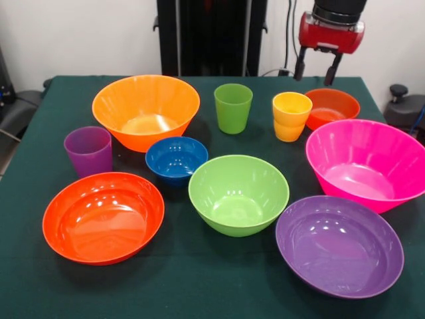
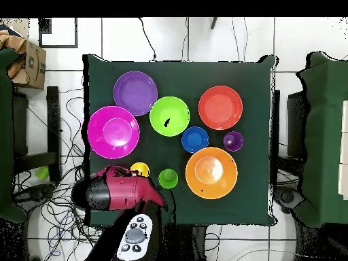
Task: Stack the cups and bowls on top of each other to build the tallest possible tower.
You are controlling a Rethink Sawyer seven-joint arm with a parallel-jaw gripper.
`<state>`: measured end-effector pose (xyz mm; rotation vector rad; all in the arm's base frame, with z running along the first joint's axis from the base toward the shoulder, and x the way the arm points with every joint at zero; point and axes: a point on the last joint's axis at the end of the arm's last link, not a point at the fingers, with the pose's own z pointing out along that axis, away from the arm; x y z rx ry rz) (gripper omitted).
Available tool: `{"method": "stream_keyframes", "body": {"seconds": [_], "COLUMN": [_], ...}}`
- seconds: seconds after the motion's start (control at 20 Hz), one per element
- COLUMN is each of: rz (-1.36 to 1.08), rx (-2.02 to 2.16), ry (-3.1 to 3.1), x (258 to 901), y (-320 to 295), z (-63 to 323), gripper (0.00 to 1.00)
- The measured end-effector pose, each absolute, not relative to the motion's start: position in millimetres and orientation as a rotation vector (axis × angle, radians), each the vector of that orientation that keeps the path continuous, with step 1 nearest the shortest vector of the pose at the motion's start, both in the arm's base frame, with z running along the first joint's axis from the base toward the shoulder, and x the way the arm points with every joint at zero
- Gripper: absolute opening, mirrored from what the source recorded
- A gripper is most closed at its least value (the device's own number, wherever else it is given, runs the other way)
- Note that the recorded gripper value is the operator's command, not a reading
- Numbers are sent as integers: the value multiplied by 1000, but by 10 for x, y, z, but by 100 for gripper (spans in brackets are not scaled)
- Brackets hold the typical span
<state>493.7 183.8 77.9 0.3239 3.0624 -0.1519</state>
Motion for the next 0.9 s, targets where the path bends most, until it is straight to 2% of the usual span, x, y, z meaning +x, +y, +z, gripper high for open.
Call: {"method": "stream_keyframes", "body": {"seconds": [0.3, 0.5, 0.9], "rz": [-185, -199, -170], "rx": [353, 374, 417], "ry": [3069, 3119, 3101], "x": [5026, 5172, 5672], "y": [1876, 1946, 1913], "z": [950, 1245, 1560], "gripper": [100, 100, 100]}}
